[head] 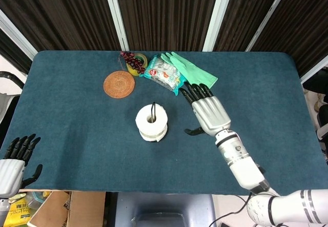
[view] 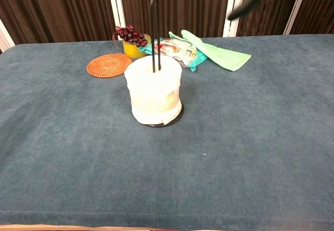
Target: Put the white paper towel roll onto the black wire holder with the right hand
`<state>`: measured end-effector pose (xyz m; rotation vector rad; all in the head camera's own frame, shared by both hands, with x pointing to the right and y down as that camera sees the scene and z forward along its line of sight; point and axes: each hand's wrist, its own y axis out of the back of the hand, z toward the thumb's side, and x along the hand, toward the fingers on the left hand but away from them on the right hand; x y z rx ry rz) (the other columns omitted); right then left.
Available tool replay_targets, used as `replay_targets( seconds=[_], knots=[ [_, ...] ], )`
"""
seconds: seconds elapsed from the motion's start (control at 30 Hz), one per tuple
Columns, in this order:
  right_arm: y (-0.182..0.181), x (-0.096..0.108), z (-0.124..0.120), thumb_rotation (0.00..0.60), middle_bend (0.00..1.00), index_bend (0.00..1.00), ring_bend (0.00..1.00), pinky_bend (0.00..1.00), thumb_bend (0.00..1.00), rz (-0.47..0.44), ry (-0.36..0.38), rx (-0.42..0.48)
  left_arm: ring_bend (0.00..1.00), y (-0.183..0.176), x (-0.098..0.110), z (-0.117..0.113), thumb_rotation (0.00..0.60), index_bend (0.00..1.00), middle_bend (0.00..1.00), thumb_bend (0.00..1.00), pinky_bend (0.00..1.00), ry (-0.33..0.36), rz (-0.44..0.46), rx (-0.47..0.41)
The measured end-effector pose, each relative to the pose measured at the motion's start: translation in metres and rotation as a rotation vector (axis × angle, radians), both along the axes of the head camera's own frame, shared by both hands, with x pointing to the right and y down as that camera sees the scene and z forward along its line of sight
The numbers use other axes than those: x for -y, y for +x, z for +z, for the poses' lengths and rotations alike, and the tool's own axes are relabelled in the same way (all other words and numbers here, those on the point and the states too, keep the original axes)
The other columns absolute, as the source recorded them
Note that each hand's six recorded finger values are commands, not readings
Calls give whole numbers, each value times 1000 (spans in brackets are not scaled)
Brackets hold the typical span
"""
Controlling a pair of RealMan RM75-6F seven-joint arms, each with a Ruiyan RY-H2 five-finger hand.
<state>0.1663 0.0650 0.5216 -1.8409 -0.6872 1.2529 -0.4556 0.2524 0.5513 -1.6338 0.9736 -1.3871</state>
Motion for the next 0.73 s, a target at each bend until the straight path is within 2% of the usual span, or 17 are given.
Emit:
replay_targets(
  seconds=[0.17, 0.33, 0.43, 0.53, 0.73],
  knots=[
    [51, -37, 10, 600, 0, 0, 0, 0, 98, -9, 54, -55, 20, 1, 0, -5, 600, 0, 32, 448, 23, 28, 6, -5],
    [132, -90, 29, 600, 0, 0, 0, 0, 98, 94, 101, -91, 20, 1, -2, -4, 600, 0, 32, 450, 23, 29, 11, 5],
    [176, -114, 44, 600, 0, 0, 0, 0, 97, 131, 140, -159, 20, 0, -4, -5, 600, 0, 32, 449, 23, 31, 8, 14],
    [215, -139, 53, 600, 0, 0, 0, 0, 97, 170, 140, -218, 19, 1, -3, -5, 600, 0, 31, 449, 22, 40, 6, 22],
    [228, -158, 43, 600, 0, 0, 0, 0, 98, 223, 191, -166, 16, 4, -4, -3, 600, 0, 23, 449, 22, 40, 12, 27]
  ],
)
